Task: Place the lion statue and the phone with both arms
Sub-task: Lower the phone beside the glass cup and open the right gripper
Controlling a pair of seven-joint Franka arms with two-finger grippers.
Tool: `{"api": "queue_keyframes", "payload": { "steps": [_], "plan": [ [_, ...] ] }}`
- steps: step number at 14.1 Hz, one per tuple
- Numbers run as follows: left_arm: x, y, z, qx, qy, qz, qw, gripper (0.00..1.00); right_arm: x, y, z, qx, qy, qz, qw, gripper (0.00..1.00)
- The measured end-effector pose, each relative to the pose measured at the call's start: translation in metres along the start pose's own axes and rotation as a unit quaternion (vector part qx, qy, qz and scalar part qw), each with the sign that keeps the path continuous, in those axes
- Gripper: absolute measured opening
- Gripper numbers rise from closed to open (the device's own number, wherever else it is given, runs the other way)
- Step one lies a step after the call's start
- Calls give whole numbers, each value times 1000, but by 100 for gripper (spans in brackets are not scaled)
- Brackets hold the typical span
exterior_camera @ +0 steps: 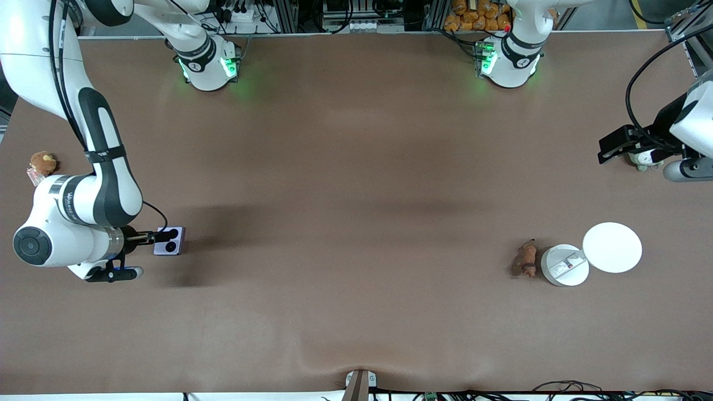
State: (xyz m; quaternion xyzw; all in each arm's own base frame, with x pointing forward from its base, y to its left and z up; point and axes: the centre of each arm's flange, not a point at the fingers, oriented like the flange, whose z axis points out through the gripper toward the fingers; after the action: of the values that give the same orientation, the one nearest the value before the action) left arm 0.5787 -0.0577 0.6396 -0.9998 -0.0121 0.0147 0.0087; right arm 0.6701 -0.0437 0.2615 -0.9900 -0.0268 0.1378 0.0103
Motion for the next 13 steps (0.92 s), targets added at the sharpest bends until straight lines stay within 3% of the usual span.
{"api": "queue_keyframes", "payload": {
  "steps": [8,13],
  "plan": [
    [-43,4,3,14,-20,2,1000,100,3,-4,-10,0,8,-3,1000,100],
    [-88,-2,5,16,-11,0,1000,100,1,-44,-103,11,13,-31,999,100]
  ]
}}
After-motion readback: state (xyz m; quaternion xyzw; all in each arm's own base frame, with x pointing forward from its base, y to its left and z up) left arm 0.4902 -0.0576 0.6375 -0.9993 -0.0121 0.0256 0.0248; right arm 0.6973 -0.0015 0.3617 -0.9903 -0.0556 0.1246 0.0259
